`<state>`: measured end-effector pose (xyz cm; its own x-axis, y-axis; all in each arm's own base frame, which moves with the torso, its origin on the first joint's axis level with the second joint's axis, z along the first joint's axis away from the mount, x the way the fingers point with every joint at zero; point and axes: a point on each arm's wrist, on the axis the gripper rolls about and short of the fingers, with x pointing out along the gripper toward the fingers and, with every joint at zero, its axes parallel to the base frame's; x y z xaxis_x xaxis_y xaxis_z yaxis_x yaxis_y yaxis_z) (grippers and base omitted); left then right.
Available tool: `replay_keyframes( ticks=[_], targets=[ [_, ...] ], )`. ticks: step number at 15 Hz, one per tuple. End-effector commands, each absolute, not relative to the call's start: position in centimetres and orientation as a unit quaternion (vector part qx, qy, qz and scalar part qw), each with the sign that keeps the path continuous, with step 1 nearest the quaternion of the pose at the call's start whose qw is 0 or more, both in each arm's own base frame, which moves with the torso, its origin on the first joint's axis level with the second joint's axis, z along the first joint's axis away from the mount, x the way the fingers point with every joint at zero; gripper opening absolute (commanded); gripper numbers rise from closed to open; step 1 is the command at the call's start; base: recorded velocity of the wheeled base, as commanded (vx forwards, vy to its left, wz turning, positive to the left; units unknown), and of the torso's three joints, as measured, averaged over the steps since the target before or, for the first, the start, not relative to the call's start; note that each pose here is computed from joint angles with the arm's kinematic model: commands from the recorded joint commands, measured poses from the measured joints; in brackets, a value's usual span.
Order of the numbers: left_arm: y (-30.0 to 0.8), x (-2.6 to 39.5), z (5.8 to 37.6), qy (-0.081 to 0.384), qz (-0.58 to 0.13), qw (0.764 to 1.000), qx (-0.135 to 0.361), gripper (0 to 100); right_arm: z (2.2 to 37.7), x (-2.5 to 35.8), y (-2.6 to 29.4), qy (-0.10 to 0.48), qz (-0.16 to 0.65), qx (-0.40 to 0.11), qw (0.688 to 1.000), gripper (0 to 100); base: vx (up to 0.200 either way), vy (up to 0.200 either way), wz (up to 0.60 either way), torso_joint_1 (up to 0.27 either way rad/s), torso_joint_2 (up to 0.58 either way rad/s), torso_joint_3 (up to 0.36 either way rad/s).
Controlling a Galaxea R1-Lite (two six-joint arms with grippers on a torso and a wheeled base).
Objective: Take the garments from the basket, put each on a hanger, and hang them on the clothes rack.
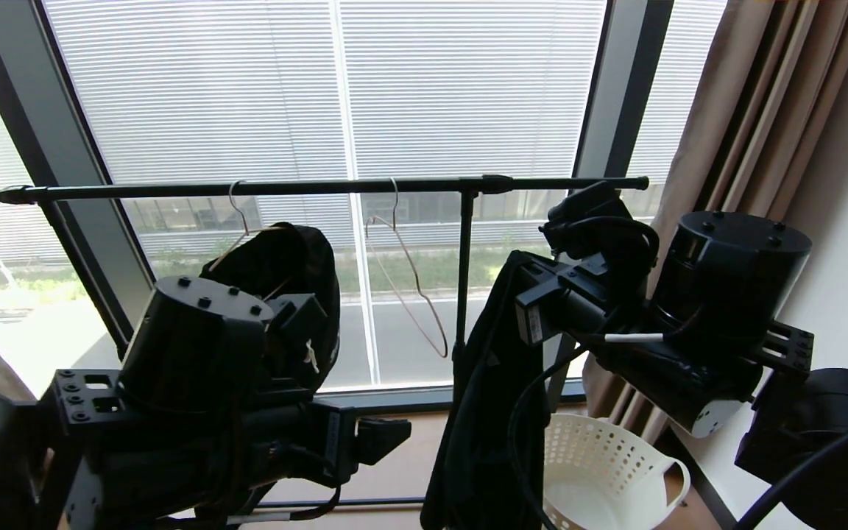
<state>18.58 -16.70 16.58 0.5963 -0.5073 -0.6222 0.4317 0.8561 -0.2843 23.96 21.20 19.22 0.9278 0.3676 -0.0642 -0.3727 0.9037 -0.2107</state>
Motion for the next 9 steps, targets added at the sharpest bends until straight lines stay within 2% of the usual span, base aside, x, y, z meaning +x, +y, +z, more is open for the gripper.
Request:
replay_keyframes(
  ticks=[1, 5, 9],
  targets=[
    [-18.1, 19.7, 15.6, 0.379, -0.264, 0.886, -0.043, 100, 19.1, 23.8, 21.6, 0.012, 0.195, -0.112, 0.974, 0, 0.0, 0.0, 0.0, 0.0, 0.0, 0.0],
    [-21.5, 21.0, 14.4, 0.388, -0.278, 0.877, -0.051, 100, 19.6, 22.8, 22.5, 0.004, 0.201, -0.108, 0.974, 0, 0.0, 0.0, 0.0, 0.0, 0.0, 0.0],
    [-23.6, 22.7, 12.7, 0.402, -0.276, 0.872, -0.048, 100, 20.1, 21.5, 22.9, -0.003, 0.211, -0.104, 0.972, 0, 0.0, 0.0, 0.0, 0.0, 0.0, 0.0]
  ],
)
